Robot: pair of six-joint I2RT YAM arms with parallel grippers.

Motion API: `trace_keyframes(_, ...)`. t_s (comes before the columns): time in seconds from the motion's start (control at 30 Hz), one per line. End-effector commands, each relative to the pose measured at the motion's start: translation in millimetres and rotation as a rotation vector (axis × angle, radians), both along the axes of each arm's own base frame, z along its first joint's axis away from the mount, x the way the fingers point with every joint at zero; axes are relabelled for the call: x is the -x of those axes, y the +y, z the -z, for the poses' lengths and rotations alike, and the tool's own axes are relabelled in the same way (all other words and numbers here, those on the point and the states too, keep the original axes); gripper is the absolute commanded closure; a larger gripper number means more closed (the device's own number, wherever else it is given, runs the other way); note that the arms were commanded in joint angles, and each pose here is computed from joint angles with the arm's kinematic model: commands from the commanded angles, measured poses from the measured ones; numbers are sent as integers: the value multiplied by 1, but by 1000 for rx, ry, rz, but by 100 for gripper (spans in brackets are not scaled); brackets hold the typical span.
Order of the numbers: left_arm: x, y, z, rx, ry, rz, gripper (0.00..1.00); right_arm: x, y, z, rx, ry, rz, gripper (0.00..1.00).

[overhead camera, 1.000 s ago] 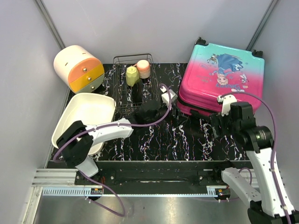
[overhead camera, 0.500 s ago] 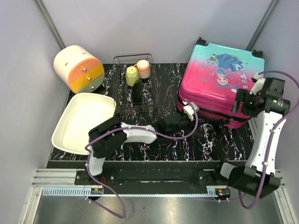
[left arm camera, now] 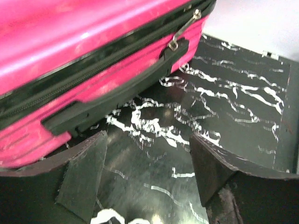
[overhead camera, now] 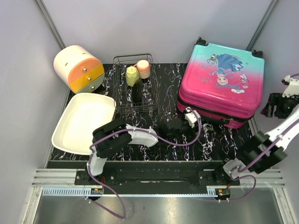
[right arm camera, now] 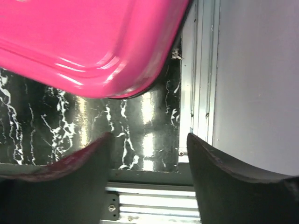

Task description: Open, take out, and arrange the luggage

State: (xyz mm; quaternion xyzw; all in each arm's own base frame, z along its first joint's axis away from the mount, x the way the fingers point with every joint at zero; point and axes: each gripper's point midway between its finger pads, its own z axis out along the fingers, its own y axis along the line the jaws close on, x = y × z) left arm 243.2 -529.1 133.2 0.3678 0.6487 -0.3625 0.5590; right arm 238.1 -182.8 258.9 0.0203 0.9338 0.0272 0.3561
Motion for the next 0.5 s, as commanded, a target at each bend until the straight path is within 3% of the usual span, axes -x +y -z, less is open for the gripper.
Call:
trace_keyframes(0.0, 5, 20, -48, 84, -23, 31, 24, 14, 15, 31, -103, 17, -312, 34)
trace_keyframes(0.07, 8, 30, -50, 87, 34, 43, 22, 8, 6, 46, -87, 11, -306, 39)
trace_keyframes(0.3, -4, 61, -65, 111, 111, -9, 21, -25, -43, 92, 199, -54, -333, 53)
trace_keyframes(0.47, -16, 77, -67, 116, 136, -35, 21, -46, -48, 119, 369, -103, -523, 55)
